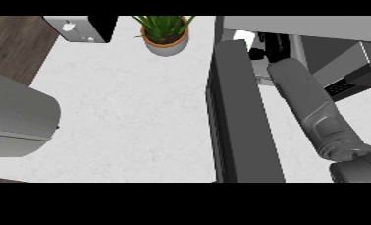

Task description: Pick up the milk, place it into the microwave and close the microwave

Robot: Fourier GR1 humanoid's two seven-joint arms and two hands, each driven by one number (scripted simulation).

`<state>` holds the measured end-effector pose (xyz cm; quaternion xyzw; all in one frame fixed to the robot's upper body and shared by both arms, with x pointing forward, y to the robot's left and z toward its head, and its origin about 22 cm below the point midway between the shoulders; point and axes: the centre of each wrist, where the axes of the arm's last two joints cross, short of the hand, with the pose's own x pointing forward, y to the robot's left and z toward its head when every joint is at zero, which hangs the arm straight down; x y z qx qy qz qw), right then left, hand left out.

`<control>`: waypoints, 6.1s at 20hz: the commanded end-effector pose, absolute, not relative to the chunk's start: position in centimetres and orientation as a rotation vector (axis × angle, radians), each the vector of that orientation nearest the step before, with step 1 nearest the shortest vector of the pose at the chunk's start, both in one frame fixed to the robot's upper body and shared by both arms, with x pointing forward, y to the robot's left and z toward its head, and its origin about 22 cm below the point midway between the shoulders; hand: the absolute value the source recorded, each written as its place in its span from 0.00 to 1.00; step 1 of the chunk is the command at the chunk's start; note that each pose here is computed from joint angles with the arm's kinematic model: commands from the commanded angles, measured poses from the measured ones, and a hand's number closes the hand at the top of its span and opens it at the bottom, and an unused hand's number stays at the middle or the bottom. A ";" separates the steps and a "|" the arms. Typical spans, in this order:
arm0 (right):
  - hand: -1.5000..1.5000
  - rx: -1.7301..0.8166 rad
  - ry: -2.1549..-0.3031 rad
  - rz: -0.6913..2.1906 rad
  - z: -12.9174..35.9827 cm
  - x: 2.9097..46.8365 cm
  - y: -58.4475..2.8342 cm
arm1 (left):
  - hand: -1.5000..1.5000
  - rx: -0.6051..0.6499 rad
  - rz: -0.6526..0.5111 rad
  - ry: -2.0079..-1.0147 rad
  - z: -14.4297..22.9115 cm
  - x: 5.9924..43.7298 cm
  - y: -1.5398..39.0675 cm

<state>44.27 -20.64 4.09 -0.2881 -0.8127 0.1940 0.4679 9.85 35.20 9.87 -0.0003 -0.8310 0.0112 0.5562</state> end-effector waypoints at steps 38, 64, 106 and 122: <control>0.00 -0.444 -1.964 0.424 2.7 43.5 -23.4 | 0.00 -0.226 -0.220 -1.910 8.1 14.3 32.3; 0.00 0.088 -1.840 0.192 -9.0 34.1 -27.9 | 1.00 -0.428 -0.342 -1.770 8.6 17.9 22.9; 0.00 0.354 -2.054 0.311 -0.3 24.0 -36.8 | 1.00 -0.313 -0.667 -1.679 -5.3 26.9 3.8; 0.00 0.422 -2.046 0.478 6.5 25.7 -36.8 | 1.00 -0.175 -0.276 -1.867 -0.5 29.8 1.8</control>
